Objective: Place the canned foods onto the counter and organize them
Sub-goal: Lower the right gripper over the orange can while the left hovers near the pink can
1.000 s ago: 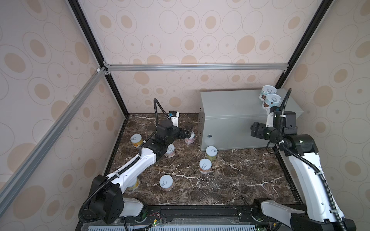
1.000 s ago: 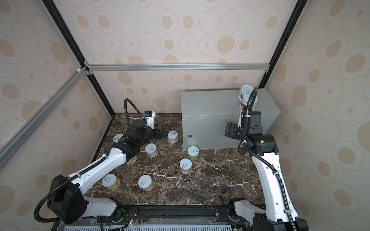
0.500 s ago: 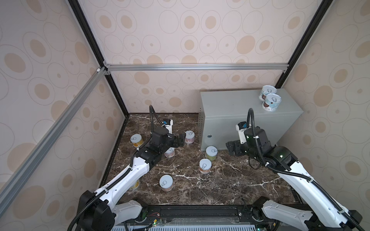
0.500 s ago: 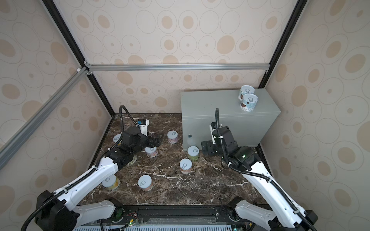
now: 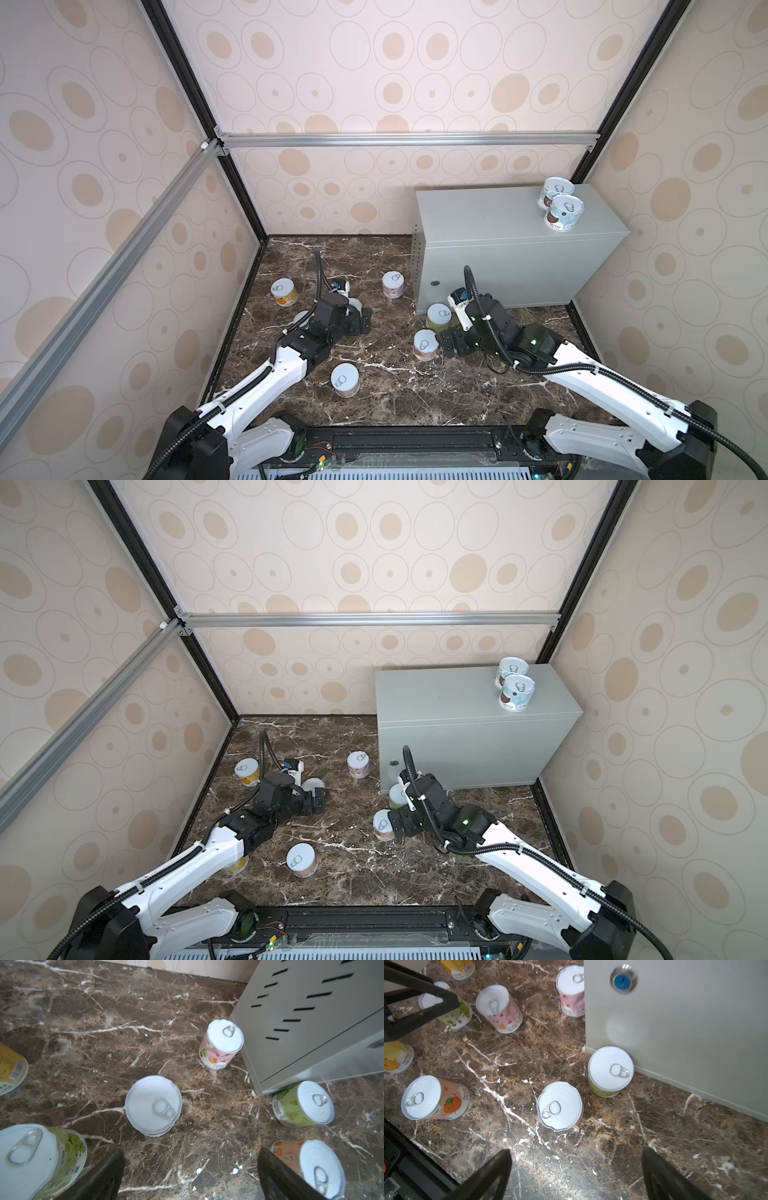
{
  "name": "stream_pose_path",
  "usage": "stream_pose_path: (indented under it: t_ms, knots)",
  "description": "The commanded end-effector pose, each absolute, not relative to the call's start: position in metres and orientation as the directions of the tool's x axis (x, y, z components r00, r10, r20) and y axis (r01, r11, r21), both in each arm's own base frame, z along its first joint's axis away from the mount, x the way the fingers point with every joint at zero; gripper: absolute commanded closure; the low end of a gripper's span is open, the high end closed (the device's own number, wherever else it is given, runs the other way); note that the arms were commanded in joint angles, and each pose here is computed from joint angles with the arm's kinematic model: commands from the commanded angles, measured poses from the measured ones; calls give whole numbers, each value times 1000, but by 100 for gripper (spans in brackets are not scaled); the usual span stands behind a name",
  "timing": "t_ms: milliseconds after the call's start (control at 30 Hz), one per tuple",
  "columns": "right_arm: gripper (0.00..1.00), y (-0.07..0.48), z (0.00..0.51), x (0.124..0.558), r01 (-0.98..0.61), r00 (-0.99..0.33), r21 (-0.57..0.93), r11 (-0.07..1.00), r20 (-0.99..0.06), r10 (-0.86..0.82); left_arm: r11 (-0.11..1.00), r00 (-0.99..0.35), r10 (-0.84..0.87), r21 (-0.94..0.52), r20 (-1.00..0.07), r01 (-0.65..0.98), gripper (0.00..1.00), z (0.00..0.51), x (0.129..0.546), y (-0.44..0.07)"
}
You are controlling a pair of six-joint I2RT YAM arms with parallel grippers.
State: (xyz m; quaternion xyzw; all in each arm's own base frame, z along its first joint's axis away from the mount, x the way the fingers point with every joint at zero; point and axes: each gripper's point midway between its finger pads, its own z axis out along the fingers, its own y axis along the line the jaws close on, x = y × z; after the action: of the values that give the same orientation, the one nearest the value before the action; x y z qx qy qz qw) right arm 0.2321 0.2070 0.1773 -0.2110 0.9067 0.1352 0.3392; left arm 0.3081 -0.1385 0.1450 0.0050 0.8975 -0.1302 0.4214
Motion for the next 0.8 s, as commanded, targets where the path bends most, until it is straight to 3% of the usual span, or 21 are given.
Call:
stream_pose_path:
  t_ms: [0,333,767]
  knots:
    - [1,228,164,227,-510,-689,177,842,-670,-277,961,-615,-167,-266,-771,73,1,144,310,-132]
    - [1,256,96,218,-533,-746,205,821,-572,-342,960,-624,-196,-278,-756,36,1,108,299,-124]
    - [1,262,60,234,-497,-764,157,853,-545,-345,968,-621,-172,-248,-765,38,1,100,298,-124]
